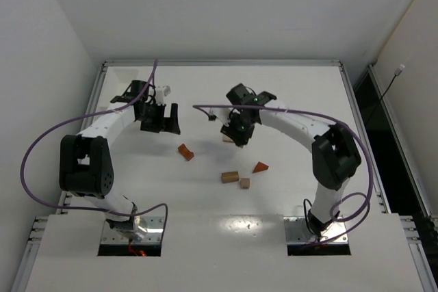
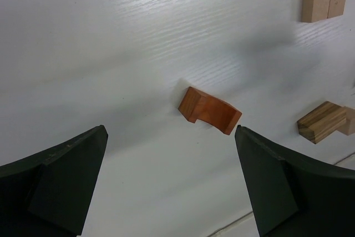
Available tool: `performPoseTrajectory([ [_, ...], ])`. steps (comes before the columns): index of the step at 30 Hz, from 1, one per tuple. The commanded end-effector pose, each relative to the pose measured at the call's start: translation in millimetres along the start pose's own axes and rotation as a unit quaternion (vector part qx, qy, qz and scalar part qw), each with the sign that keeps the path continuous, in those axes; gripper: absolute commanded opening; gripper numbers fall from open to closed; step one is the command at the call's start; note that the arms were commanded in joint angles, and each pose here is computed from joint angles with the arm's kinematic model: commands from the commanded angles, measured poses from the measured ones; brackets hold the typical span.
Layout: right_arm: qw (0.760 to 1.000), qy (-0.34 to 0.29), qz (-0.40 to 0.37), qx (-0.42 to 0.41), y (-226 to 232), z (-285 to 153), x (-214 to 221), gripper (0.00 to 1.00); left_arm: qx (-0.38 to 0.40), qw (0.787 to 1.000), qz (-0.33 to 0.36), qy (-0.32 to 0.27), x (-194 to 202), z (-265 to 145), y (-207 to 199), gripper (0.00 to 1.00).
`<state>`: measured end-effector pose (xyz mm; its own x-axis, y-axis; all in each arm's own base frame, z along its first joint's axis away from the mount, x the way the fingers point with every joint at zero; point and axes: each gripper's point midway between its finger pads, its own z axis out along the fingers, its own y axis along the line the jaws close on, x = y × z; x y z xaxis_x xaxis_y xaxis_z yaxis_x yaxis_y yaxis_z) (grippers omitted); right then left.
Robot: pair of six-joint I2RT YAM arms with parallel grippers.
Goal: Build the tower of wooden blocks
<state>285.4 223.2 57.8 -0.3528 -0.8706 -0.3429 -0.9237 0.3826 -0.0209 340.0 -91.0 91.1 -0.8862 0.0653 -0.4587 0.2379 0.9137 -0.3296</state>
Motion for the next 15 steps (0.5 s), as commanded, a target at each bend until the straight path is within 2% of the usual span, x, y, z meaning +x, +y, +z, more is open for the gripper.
performPoseTrajectory([
  [1, 0.995, -0.042, -0.091, -0.03, -21.1, -27.2, -50.3, 0.0, 0.013, 0.999, 0.019, -0.038, -15.9, -17.9, -6.8, 0.99],
  [6, 0.987, -0.028, -0.122, -0.104, -33.5, -29.3, -74.6, 0.0, 0.013, 0.999, 0.019, -0.038, -15.9, -18.0, -6.8, 0.99],
  [7, 0.985, -0.02, -0.125, -0.118, -38.7, -18.4, -70.6, 0.0, 0.013, 0.999, 0.019, -0.038, -15.9, -18.0, -6.8, 0.99],
  [15, 0.983, -0.014, -0.133, -0.127, -61.4, -10.4, -65.8, 0.0, 0.008, 0.999, 0.025, -0.039, -17.9, -19.9, -5.6, 0.99],
])
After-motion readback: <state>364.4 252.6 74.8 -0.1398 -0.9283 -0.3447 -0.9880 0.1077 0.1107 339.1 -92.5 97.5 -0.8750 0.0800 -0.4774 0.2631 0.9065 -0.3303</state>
